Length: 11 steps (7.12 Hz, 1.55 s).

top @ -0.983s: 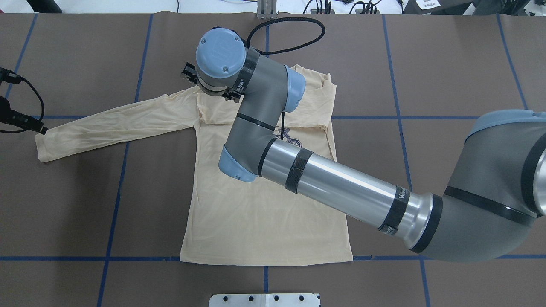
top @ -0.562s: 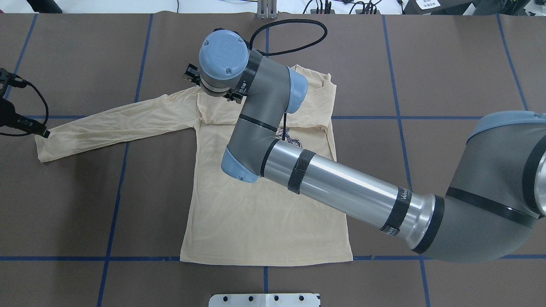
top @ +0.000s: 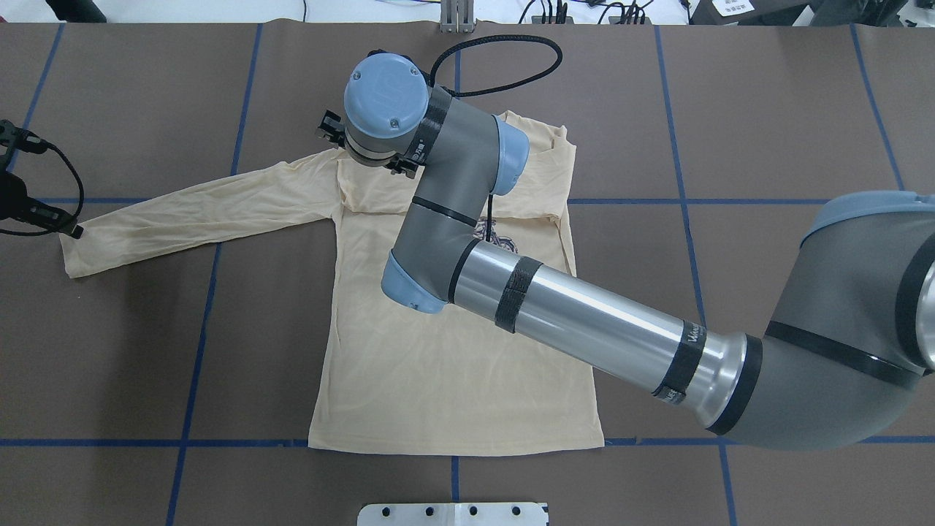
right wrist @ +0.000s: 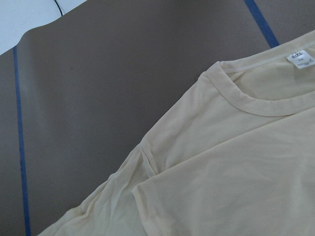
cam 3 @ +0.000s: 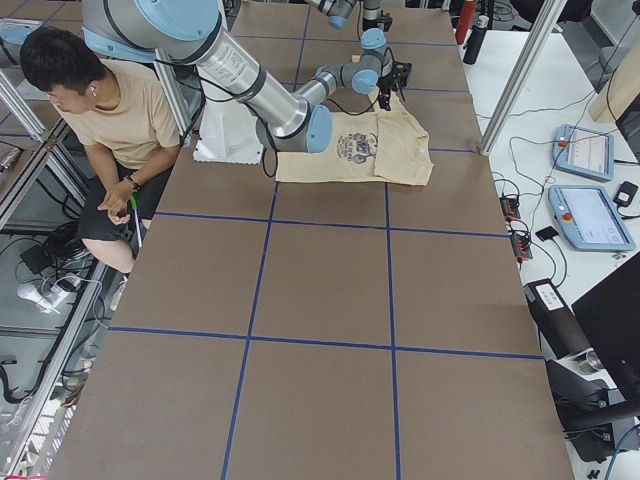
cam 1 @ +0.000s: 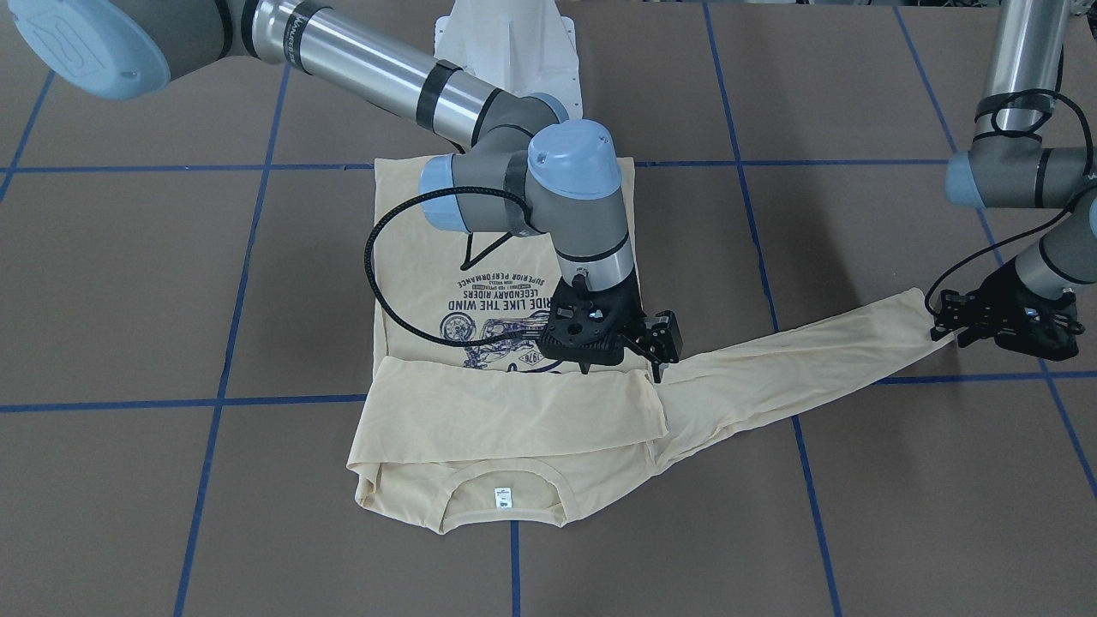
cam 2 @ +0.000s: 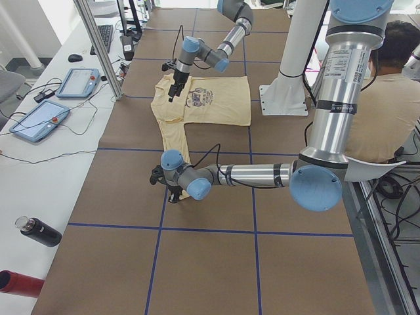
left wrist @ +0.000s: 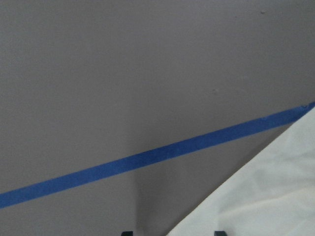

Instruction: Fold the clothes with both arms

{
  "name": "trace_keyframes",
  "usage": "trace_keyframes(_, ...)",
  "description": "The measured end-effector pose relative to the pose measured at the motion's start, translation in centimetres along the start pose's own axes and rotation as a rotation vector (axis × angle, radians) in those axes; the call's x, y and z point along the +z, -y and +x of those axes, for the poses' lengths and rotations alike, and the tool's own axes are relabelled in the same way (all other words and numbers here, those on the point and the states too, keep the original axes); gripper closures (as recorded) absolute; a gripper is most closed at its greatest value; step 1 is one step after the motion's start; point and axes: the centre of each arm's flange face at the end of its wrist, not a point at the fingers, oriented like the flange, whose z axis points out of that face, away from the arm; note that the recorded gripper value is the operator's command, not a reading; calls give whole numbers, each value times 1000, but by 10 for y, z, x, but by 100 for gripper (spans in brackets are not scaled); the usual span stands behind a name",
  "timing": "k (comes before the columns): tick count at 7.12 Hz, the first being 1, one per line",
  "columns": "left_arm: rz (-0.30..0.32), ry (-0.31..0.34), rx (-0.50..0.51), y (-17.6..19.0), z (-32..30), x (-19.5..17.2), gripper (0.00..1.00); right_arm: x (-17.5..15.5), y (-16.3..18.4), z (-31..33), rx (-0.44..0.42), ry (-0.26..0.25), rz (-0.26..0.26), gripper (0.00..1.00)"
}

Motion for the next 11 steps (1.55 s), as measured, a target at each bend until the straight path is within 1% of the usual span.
trace_keyframes(1,0,0,2,0,0,0,100,-1,1,-1,1,3,1,1)
trace_keyframes(2,0,-14,5,1,4,-2,100,-4,2,1,2,8,2,1)
trace_keyframes(3,-4,-67,15,5,18,-12,100,-9,7,9,5,18,2,1)
trace_keyframes(4,-5,-144,24,13,47,-34,100,-17,18,29,11,30,-6,1)
trace_keyframes(5,6,-210,8,26,83,-63,100,-25,36,63,20,32,-28,1)
trace_keyframes(6,30,-276,-53,52,134,-100,100,-37,63,112,29,26,-60,1)
trace_keyframes(7,41,-339,-136,85,195,-129,100,-53,95,167,22,17,-98,1)
trace_keyframes(8,33,-395,-210,114,268,-145,100,-73,128,223,-3,6,-133,1)
trace_keyframes(9,33,-432,-267,135,340,-154,100,-95,162,280,-31,-8,-160,1)
trace_keyframes(10,56,-453,-310,149,407,-158,100,-115,195,339,-63,-26,-181,1)
trace_keyframes(11,85,-469,-348,165,472,-158,100,-130,220,391,-95,-47,-190,1)
